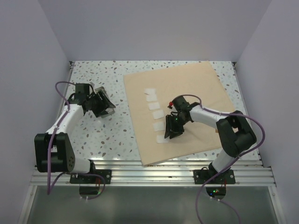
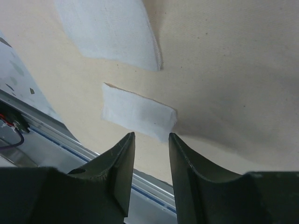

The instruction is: Prepare the surgical pack

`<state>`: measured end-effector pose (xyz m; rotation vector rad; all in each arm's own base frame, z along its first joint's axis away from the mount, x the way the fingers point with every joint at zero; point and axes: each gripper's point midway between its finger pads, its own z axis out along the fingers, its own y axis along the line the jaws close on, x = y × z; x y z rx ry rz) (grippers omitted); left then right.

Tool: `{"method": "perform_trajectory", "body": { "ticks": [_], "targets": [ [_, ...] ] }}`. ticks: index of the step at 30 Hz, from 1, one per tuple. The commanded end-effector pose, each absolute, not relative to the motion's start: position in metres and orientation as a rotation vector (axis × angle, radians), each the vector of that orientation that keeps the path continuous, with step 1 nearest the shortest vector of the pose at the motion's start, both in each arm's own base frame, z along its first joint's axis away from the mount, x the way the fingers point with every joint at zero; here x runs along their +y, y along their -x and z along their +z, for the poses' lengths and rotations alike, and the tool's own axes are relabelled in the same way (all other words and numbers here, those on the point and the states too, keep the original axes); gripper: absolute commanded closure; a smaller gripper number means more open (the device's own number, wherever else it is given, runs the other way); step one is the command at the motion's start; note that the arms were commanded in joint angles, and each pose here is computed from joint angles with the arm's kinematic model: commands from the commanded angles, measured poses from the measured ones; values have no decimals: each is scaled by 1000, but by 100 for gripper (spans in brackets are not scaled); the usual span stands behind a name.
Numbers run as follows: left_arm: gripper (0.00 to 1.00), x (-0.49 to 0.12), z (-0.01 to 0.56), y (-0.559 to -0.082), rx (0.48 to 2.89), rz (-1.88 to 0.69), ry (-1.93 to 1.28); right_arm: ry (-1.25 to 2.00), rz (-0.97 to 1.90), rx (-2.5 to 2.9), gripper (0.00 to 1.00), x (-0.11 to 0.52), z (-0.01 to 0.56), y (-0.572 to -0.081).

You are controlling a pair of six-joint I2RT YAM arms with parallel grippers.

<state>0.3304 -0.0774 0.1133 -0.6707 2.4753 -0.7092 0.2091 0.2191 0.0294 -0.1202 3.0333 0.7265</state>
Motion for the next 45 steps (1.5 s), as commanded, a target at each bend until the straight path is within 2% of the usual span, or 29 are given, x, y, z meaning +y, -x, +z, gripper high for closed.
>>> {"method": "perform_trajectory", "body": {
  "ticks": [1,10,19,37,40,42,45],
  "targets": [
    [37,-76,135,-336,2428,-693,622,129,759,2977,62,227,27,-221],
    [37,-77,133,-331,2445,-694,603,139,686,3009,67,218,20,-218],
    [37,-79,131,-331,2455,-708,594,167,677,2979,65,214,43,-215],
    [37,-79,131,-330,2470,-697,567,117,694,3032,62,218,7,-214],
    [37,-80,130,-330,2473,-702,567,122,707,3039,67,220,4,-211],
    [37,-81,129,-331,2476,-707,566,134,718,3039,74,224,5,-211],
    [37,-82,130,-332,2476,-713,564,145,706,3029,77,227,8,-215]
  ]
}}
